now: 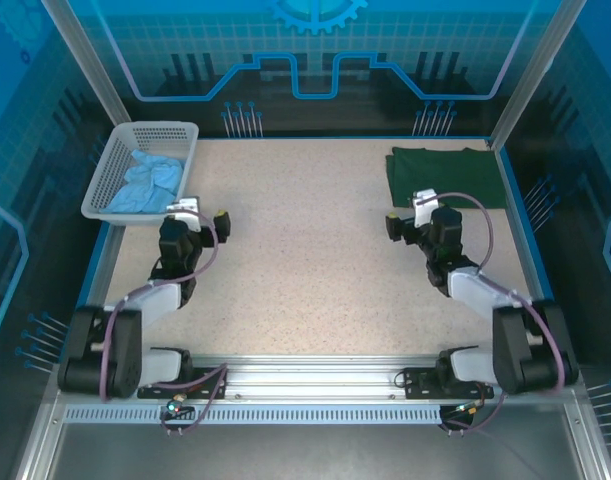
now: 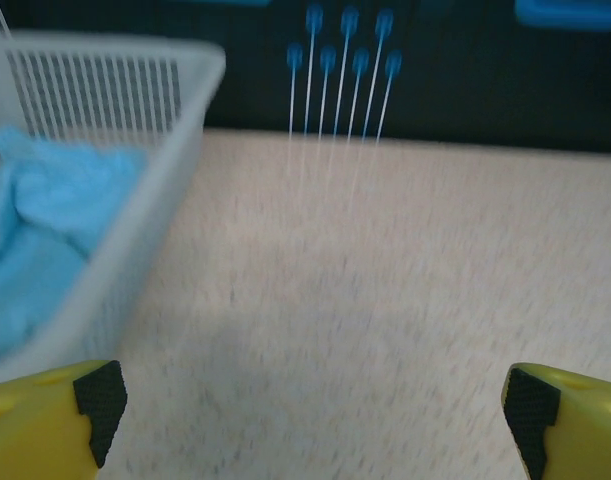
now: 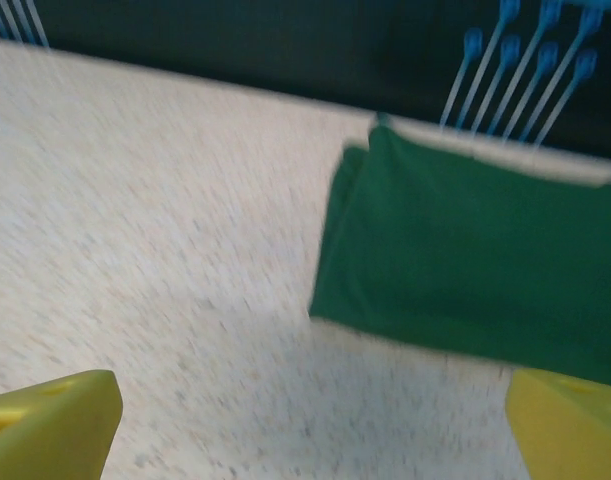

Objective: Fold and stack the t-shirts

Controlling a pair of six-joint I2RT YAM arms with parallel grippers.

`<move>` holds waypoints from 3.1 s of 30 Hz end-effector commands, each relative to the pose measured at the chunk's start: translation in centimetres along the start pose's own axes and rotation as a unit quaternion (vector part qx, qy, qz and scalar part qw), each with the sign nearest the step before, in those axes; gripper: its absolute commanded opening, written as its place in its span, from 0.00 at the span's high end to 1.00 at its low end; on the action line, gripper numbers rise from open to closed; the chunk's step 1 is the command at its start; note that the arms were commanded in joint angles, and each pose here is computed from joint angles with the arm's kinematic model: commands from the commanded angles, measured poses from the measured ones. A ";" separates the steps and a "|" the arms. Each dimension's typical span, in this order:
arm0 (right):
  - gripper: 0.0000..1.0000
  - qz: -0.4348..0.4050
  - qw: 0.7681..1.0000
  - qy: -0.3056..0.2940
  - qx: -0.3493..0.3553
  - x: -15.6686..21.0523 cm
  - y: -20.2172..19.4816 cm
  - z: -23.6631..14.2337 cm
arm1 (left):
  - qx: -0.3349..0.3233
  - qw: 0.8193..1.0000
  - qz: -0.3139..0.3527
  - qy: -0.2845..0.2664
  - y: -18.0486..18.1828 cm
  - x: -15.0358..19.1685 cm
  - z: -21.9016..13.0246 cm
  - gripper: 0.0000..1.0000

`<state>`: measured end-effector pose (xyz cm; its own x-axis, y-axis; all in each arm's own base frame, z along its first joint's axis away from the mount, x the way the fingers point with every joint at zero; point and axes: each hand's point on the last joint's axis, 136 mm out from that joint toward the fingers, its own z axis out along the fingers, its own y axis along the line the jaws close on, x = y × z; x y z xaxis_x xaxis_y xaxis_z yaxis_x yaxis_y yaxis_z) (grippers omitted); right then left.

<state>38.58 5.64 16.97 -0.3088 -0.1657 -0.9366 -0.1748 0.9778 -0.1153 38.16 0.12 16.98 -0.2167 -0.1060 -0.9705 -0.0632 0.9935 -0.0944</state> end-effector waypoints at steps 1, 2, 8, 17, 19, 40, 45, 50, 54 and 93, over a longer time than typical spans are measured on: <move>0.00 0.005 1.000 -0.008 -0.014 -2.1 0.9 -2.9 | -0.001 0.996 -0.059 -0.060 -0.6 -5.3 -1.9 0.01; 0.00 0.026 1.000 -0.007 -0.013 -2.4 0.9 -3.8 | 0.007 0.994 -0.086 -0.069 -0.8 -6.6 -2.5 0.01; 0.00 0.136 0.990 -0.031 -0.034 -4.9 0.8 -8.5 | 0.012 0.974 -0.220 -0.056 -0.6 -11.4 -4.3 0.01; 0.00 0.331 0.940 -0.025 -0.077 -3.5 0.3 -10.2 | -0.024 0.966 -0.256 -0.011 1.8 -15.6 -3.0 0.01; 0.00 0.329 0.939 0.008 -0.102 -3.0 1.8 -9.2 | -0.059 0.964 -0.258 0.035 2.6 -15.1 -1.5 0.01; 0.04 0.093 0.893 0.252 -0.361 2.4 27.0 -4.7 | -0.252 0.862 -0.273 0.344 13.0 -0.9 13.0 0.02; 0.04 0.102 0.885 0.256 -0.375 2.6 27.3 -4.6 | -0.249 0.855 -0.270 0.366 13.7 1.1 15.1 0.08; 0.04 0.109 0.880 0.257 -0.384 2.6 27.4 -4.4 | -0.266 0.854 -0.247 0.373 15.0 2.1 16.8 0.12; 0.04 0.111 0.877 0.261 -0.389 2.7 27.5 -4.3 | -0.276 0.855 -0.264 0.351 16.0 1.9 17.5 0.15; 0.04 0.130 0.867 0.265 -0.402 2.8 27.4 -4.0 | -0.217 0.934 -0.256 -0.121 9.5 -26.2 3.9 1.00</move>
<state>28.57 31.20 11.74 -0.7879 -0.2123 -0.5781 -0.5611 0.6344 0.5317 48.95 15.22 30.84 0.0064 -0.6350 -0.7725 -0.6391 0.5916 -0.4916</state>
